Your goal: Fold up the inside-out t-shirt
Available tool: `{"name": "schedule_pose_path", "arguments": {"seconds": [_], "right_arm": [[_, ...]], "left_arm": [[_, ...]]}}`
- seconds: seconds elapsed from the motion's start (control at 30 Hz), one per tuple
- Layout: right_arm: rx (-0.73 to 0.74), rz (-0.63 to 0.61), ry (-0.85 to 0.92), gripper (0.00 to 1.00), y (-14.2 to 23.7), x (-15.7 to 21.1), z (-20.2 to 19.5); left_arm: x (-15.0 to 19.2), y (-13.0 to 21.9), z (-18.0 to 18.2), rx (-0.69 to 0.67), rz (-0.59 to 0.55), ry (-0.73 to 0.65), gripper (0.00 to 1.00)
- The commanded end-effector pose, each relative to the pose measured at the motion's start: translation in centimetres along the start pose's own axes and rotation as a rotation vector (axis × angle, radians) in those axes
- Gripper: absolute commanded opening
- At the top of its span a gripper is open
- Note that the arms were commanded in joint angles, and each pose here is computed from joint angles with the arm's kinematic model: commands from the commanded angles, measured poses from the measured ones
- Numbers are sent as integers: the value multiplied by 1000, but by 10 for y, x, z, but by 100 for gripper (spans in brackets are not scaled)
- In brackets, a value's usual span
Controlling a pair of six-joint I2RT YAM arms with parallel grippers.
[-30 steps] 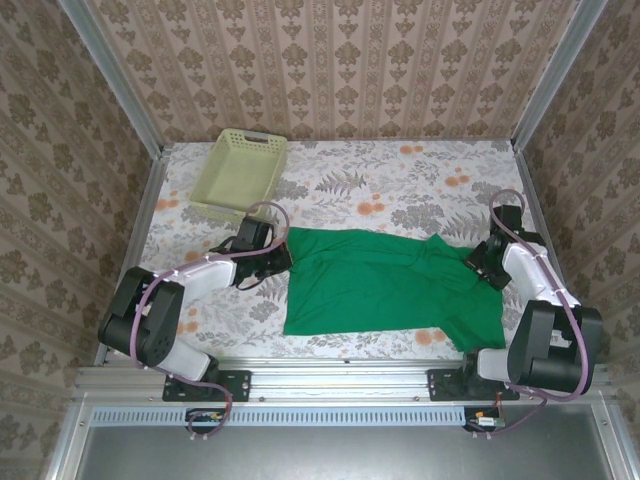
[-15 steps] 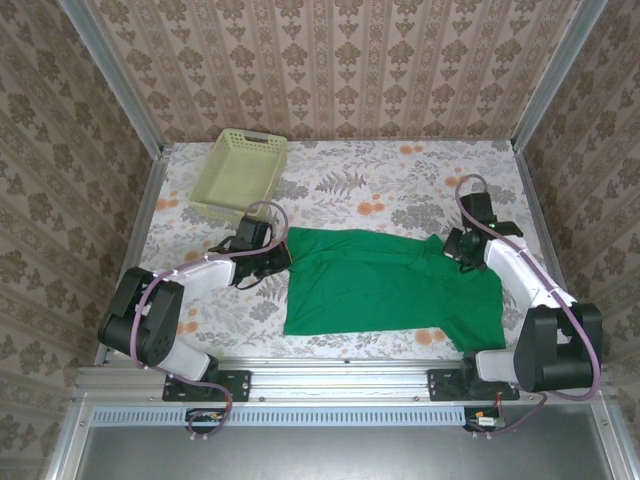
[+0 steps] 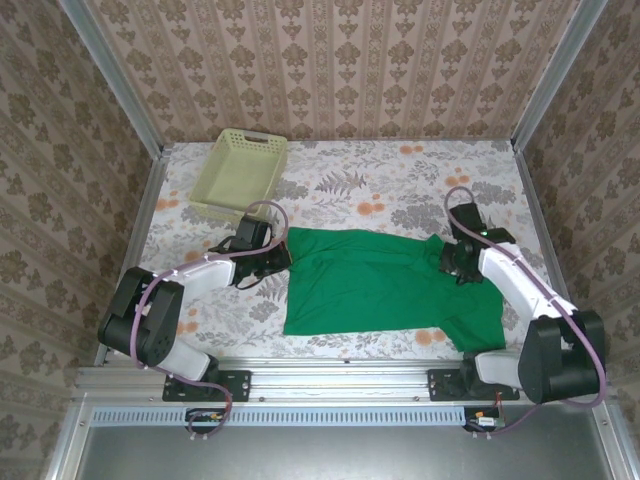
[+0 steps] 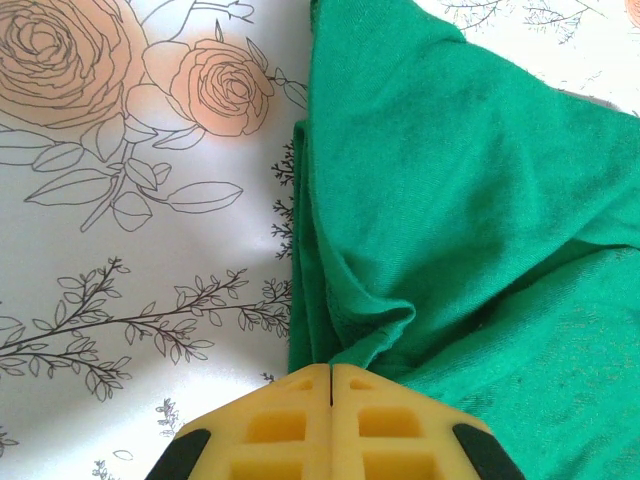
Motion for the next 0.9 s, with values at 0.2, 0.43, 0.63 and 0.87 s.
{"name": "schedule_pose_path", "arguments": {"seconds": [0.2, 0.43, 0.63, 0.87], "right_arm": [[-31, -11, -78, 39, 8, -50, -4], [128, 25, -81, 46, -23, -54, -16], [206, 5, -94, 50, -34, -72, -22], [172, 68, -95, 38, -54, -73, -13]], "left_arm": [[-2, 2, 0, -2, -1, -17, 0], [-2, 4, 0, -3, -6, -18, 0], [-4, 4, -2, 1, -5, -26, 0], [-5, 4, -3, 1, -2, -26, 0]]}}
Point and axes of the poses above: each hand's point on the last joint's axis, 136 mm out from that joint toward the fingers, its own y axis back along the fingers, its own z axis along the line the jaws close on, x = y × z, the point moved 6 cm from there along y, back along the fingers, and after that the axes turned 2 degrees about -y, right-handed, at the moved point
